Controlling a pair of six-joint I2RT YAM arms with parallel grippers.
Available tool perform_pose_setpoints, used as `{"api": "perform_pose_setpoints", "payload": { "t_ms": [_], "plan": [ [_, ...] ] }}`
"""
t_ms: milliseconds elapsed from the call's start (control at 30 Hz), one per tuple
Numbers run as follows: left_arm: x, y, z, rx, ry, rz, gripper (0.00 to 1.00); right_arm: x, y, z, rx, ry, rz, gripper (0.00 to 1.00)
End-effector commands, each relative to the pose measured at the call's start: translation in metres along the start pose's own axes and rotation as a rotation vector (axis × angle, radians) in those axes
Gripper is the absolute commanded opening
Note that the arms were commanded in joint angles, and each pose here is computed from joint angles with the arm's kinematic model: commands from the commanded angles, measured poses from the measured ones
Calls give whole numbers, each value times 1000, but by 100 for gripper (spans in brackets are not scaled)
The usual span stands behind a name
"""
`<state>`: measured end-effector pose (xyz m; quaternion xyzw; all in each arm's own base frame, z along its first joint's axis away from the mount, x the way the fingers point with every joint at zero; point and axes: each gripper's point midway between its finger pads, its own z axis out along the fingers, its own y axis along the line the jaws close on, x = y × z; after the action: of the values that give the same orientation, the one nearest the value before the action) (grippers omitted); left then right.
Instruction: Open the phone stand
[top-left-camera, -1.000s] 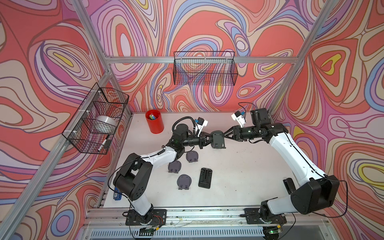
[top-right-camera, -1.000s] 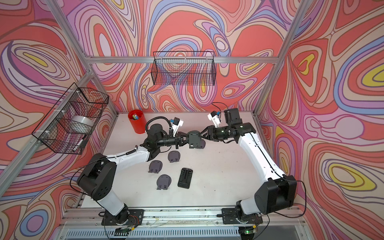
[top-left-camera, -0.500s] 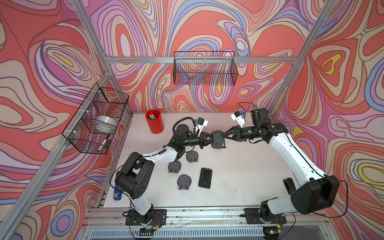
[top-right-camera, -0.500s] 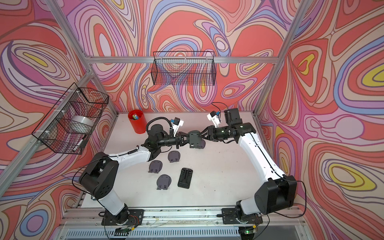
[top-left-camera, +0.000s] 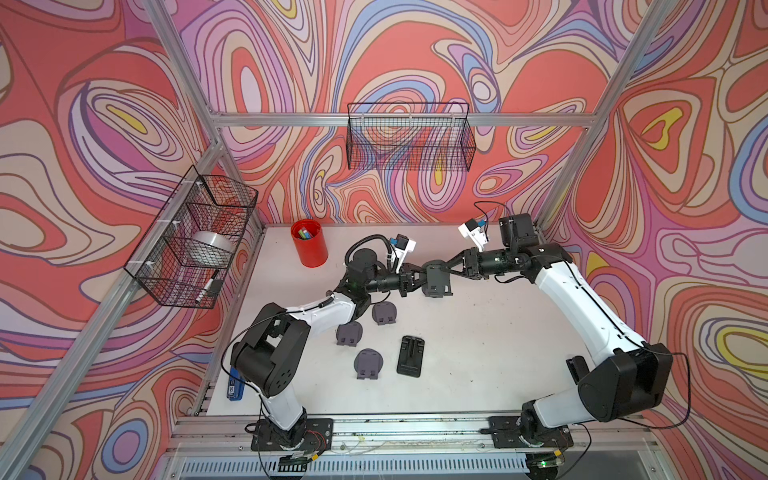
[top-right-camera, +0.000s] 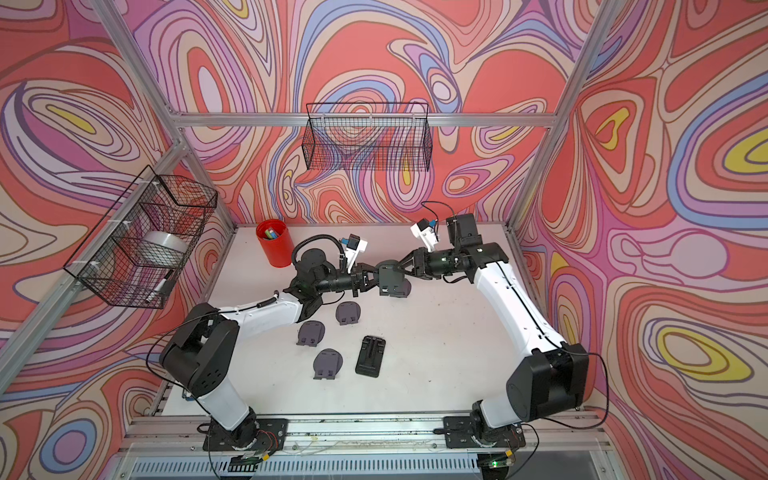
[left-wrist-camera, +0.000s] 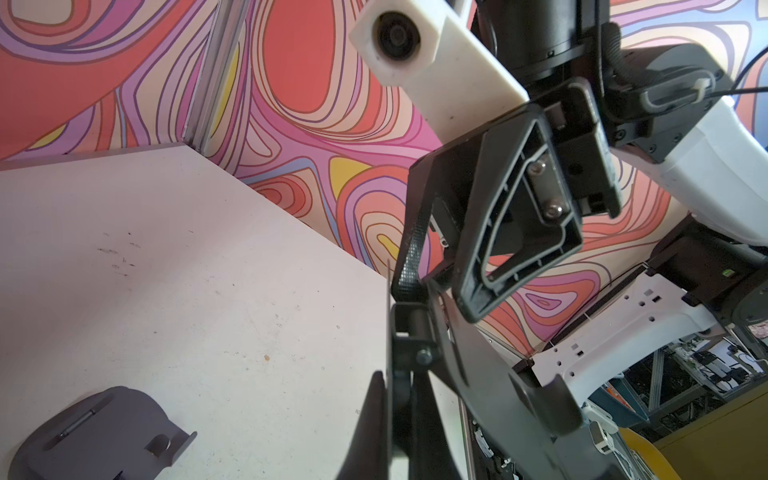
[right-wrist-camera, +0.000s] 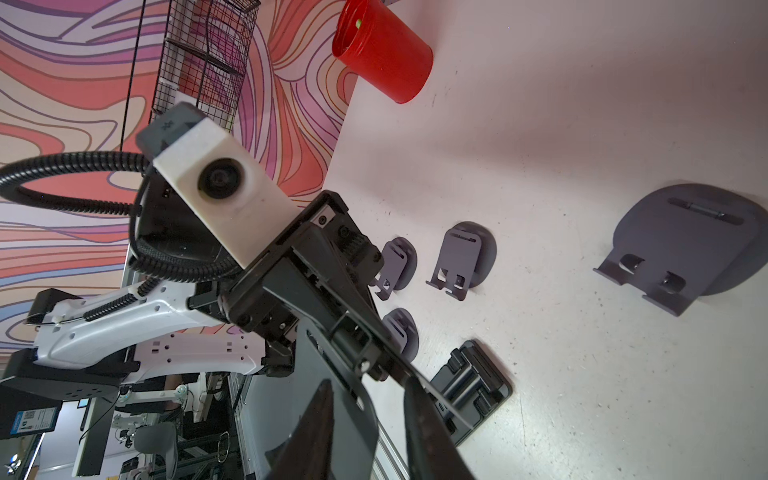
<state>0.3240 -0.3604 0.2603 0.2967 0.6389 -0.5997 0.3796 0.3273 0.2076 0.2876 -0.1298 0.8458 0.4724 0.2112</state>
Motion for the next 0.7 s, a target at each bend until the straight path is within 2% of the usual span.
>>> {"api": "perform_pose_setpoints", "payload": {
  "t_ms": [0,233,500,667],
  "plan": [
    [-4,-5,0,37,-23,24,0,-7,7,-2,-27,-12,-34,28],
    [-1,-1,2,33,-14,0,0,-9,10,-2,-36,-17,-51,24],
    [-2,2,5,28,6,-50,0,-8,9,0,-53,-15,-71,10],
    [-4,7,8,4,34,-90,0,-5,15,-2,-75,-15,-94,10]
  ]
}}
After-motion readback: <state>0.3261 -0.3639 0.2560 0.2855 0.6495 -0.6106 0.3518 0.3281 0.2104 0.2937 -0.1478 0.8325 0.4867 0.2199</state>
